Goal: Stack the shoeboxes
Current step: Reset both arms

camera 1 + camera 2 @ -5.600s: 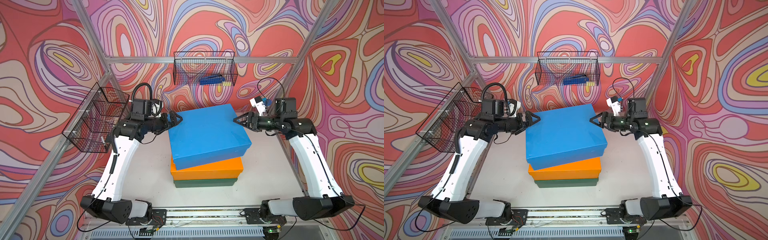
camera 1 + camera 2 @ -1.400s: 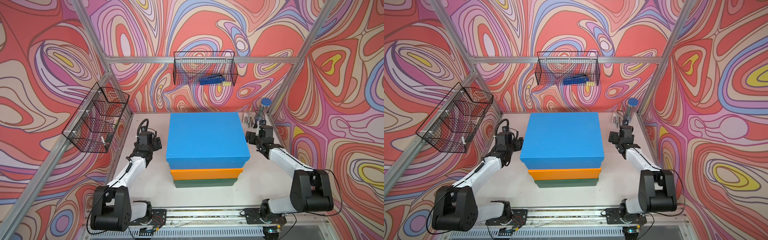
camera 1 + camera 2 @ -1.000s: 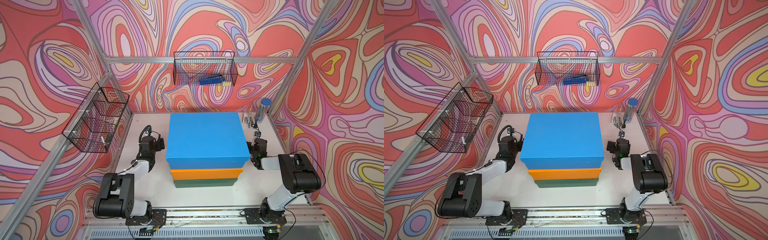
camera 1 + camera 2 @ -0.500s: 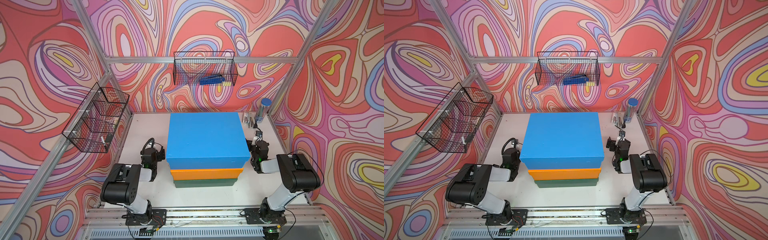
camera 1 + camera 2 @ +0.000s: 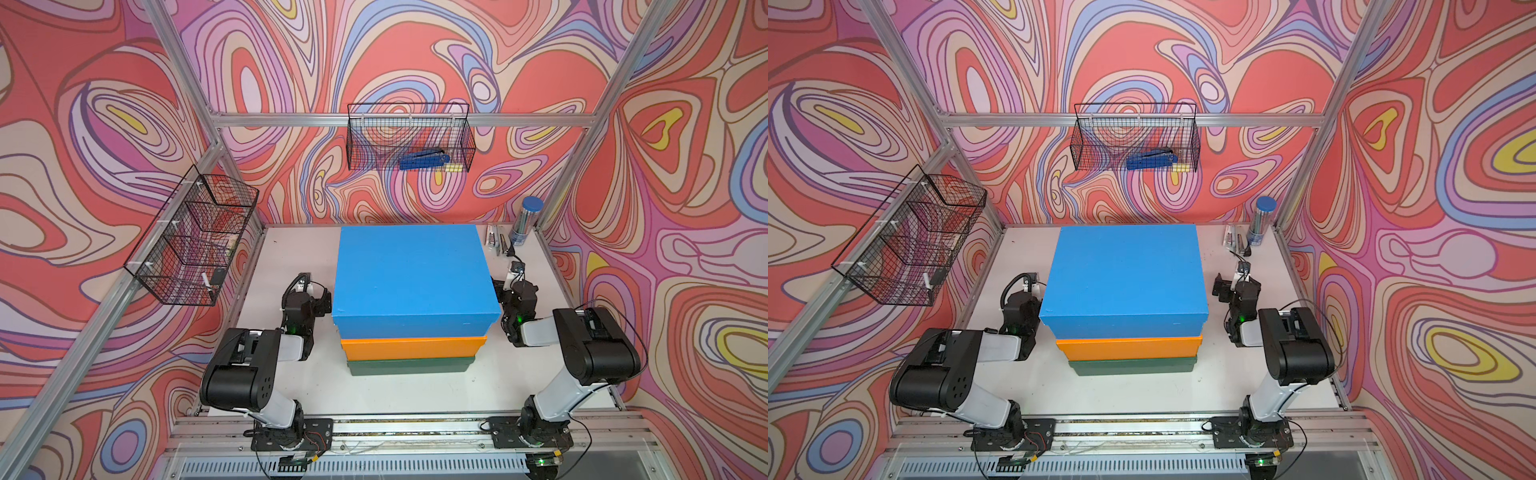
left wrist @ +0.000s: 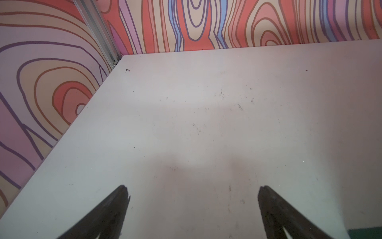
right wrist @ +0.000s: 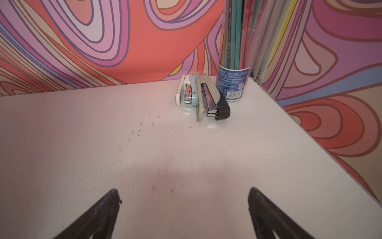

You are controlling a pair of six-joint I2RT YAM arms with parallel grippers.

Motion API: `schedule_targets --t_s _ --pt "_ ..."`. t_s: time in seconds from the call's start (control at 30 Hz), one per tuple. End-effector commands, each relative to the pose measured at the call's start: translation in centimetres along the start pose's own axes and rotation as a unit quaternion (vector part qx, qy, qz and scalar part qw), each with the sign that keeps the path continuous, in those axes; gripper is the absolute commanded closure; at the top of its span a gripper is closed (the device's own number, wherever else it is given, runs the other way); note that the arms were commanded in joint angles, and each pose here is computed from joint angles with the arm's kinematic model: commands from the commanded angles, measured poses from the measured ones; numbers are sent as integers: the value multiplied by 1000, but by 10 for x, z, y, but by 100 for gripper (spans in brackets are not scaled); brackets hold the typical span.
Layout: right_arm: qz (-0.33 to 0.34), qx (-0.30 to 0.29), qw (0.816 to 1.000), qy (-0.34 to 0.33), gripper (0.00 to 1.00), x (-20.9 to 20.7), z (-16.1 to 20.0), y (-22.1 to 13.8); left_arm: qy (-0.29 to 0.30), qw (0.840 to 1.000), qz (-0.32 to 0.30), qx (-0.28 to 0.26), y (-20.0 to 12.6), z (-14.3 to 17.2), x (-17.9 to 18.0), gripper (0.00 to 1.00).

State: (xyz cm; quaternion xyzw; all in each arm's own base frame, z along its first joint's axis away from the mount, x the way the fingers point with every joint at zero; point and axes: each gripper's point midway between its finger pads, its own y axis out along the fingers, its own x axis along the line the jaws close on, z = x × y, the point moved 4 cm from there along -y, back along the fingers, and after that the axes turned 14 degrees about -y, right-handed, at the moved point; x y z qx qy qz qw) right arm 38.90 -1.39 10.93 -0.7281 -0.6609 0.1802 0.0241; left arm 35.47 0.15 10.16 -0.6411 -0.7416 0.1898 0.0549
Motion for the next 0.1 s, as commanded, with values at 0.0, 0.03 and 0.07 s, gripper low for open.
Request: schedule_targets --t_s 0.0,0.03,0.07 --pt "2 1 1000 -6 2 2 3 1 -3 1000 16 5 1 -2 -2 0" --pt "2 0 1000 -5 2 1 3 0 -2 1000 15 3 0 -2 -2 0" --pt "2 0 1000 -5 2 1 3 0 -3 1000 14 -1 -1 -2 -1 0"
